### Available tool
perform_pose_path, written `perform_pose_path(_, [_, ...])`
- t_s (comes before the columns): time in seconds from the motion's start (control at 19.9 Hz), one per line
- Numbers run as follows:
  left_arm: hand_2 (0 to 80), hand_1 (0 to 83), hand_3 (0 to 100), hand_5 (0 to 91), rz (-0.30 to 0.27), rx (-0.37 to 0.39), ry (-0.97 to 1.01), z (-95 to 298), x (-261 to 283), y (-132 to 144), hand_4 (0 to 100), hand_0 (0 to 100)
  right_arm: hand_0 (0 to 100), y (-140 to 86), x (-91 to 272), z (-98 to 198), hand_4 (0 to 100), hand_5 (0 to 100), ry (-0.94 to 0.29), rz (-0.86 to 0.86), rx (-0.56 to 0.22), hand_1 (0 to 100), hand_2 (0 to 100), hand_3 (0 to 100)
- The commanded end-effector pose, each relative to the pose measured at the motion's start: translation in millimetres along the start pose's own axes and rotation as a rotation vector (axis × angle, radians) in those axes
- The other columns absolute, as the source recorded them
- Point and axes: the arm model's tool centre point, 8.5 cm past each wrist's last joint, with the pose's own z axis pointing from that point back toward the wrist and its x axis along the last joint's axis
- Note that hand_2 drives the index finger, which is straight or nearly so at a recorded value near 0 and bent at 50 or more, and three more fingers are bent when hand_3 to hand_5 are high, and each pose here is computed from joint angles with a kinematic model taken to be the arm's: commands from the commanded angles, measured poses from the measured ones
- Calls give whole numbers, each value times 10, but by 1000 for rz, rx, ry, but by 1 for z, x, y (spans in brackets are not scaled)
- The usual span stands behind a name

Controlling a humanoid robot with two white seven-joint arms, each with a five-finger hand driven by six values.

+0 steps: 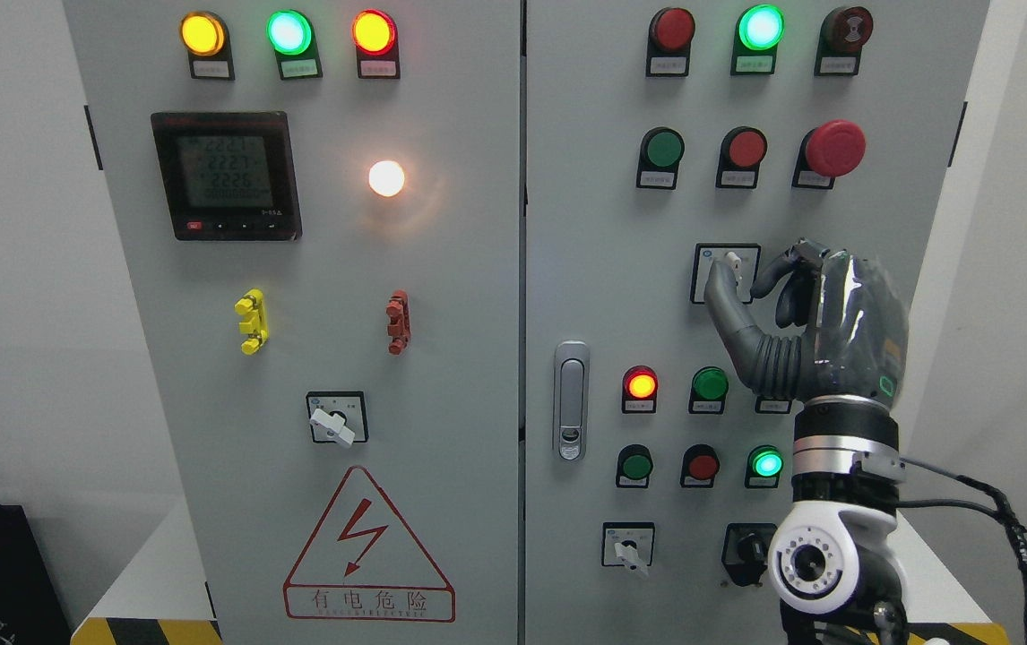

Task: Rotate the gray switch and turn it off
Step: 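Release the switch handle and pull the right hand back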

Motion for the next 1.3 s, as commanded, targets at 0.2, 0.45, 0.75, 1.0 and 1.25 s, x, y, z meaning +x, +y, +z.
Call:
perform_pose_path(0.2, [0, 389, 0, 0, 29, 1, -33, -1, 14, 0, 0, 120, 306, -26, 3, 25, 942, 976, -188, 29, -109, 390, 538, 971])
perform_pose_path(0.45, [0, 389, 0, 0, 29, 3, -33, -2, 14, 1, 0, 120, 296, -26, -2, 43, 398, 284, -315, 60, -81, 321, 382, 510])
perform_pose_path(0.75, [0, 389, 0, 0, 29, 1, -33, -1, 14, 0, 0, 120, 305, -36, -18, 65, 44, 0, -401, 140, -44, 233, 197, 143])
perform_pose_path(1.0, [0, 389, 0, 0, 29, 1, -33, -1, 14, 0, 0, 120, 303, -42, -41, 79, 0, 0, -410, 225, 2, 217, 121, 69])
perform_pose_path(1.25, [0, 389, 0, 0, 29, 3, -33, -2, 14, 1, 0, 120, 306, -44, -46, 81, 0, 0, -423, 251, 17, 195, 94, 41])
